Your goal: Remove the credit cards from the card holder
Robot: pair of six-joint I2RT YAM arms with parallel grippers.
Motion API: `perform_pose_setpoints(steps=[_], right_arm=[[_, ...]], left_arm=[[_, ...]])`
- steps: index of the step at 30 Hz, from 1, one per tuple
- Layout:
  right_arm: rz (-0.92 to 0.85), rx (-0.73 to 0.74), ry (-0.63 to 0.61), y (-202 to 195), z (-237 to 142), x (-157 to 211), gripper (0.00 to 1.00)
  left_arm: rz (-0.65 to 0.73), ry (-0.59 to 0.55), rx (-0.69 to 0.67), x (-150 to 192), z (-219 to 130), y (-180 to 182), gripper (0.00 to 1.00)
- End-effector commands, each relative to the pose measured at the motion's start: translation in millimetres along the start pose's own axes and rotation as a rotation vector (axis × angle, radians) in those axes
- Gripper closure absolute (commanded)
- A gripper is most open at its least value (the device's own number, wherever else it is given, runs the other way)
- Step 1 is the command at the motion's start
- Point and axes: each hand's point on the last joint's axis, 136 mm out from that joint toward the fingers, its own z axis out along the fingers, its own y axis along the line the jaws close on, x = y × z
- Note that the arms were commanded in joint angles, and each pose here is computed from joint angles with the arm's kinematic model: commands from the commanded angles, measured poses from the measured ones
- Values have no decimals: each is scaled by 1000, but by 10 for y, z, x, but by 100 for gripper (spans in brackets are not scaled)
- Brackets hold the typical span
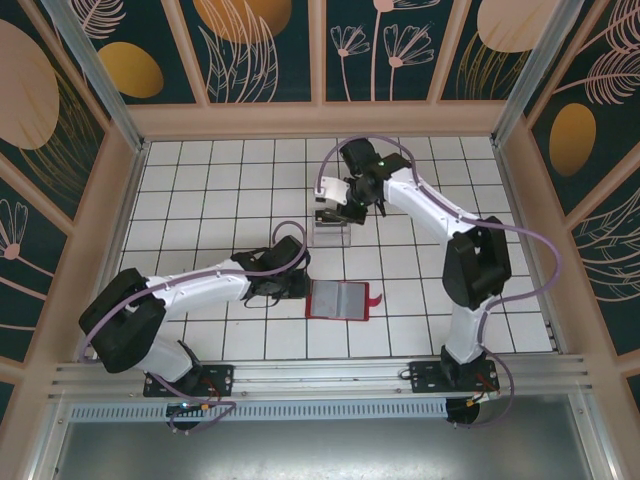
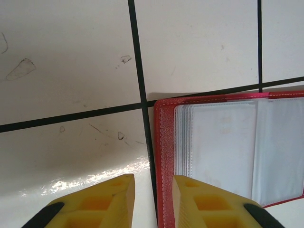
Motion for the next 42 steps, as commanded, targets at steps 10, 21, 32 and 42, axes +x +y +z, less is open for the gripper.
perform_pose_setpoints(steps=[10, 21, 32, 42], right_arm=[[-143, -86, 44, -182, 133, -109, 100], [-147, -126, 68, -149, 305, -43, 100], [-144, -157, 95, -111, 515, 17, 100], [-148, -161, 128, -64, 683, 46, 92]], left_arm=[[-51, -31, -17, -14, -70, 97, 71], [-63, -39, -21, -9, -119, 120, 72], [-65, -50, -16, -19, -171, 120, 71], [-64, -47, -14, -4, -163, 126, 71]])
